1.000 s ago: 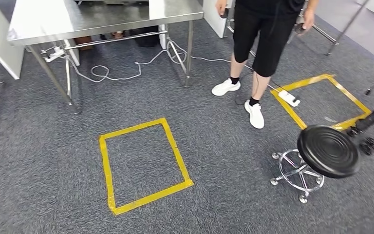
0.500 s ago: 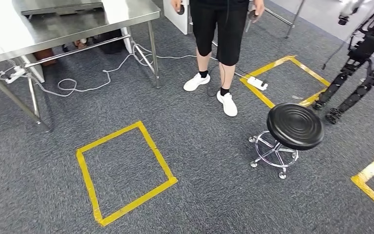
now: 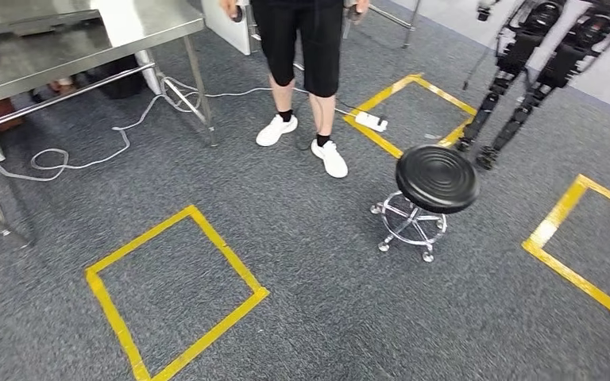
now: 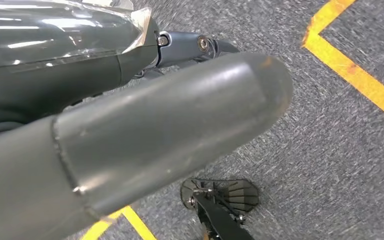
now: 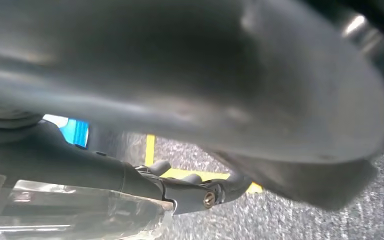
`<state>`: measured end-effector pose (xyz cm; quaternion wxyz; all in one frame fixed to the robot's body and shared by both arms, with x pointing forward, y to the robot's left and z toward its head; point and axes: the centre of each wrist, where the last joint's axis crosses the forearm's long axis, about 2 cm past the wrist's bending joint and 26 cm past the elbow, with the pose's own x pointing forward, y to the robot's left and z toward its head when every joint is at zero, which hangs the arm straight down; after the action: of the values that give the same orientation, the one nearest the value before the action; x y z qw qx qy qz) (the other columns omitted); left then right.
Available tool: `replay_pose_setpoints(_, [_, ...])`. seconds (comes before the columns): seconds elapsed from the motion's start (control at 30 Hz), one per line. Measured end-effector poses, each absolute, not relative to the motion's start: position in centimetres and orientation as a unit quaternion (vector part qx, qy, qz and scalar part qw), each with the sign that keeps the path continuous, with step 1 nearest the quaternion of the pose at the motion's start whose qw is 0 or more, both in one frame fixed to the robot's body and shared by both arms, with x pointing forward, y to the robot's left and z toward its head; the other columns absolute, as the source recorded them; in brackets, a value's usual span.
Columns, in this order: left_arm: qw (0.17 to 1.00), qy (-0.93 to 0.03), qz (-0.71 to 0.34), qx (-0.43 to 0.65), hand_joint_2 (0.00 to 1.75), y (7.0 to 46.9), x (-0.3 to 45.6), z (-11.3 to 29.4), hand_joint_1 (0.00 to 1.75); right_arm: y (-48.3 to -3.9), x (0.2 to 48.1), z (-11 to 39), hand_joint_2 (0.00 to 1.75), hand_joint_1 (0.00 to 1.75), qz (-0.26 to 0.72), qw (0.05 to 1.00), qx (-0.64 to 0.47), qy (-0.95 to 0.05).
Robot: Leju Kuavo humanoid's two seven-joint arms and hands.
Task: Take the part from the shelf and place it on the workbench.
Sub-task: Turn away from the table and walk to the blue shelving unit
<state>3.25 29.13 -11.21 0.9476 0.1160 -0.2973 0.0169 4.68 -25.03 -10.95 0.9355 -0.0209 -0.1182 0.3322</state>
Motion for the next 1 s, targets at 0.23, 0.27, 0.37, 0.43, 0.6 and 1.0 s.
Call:
replay_pose_setpoints(0.23, [0.947, -0.298, 0.017, 0.115, 0.00, 29.03, 3.37, -11.19, 0.00, -25.05, 4.72, -10.95, 0.00, 0.00, 0.333, 0.935, -0.022, -0.117])
replay_pose_setpoints(0.27, [0.947, -0.299, 0.017, 0.115, 0.00, 29.03, 3.42, -11.19, 0.00, -25.05, 4.71, -10.95, 0.00, 0.00, 0.333, 0.935, -0.022, -0.117])
replay_pose_setpoints(0.37, [0.947, -0.300, 0.018, 0.114, 0.00, 28.98, 3.55, -11.18, 0.00, -25.08, 4.63, -10.96, 0.00, 0.00, 0.333, 0.936, -0.022, -0.116])
replay_pose_setpoints(0.43, [0.947, -0.299, 0.017, 0.114, 0.00, 28.96, 3.43, -11.19, 0.00, -25.02, 4.63, -10.96, 0.00, 0.00, 0.333, 0.936, -0.021, -0.116])
replay_pose_setpoints(0.6, [0.948, -0.297, 0.017, 0.115, 0.00, 28.99, 3.21, -11.21, 0.00, -24.97, 4.53, -10.97, 0.00, 0.00, 0.333, 0.936, -0.020, -0.115])
replay_pose_setpoints(1.0, [0.950, -0.292, 0.016, 0.112, 0.00, 28.80, 3.26, -11.20, 0.00, -25.16, 4.63, -10.97, 0.00, 0.00, 0.333, 0.936, -0.015, -0.112])
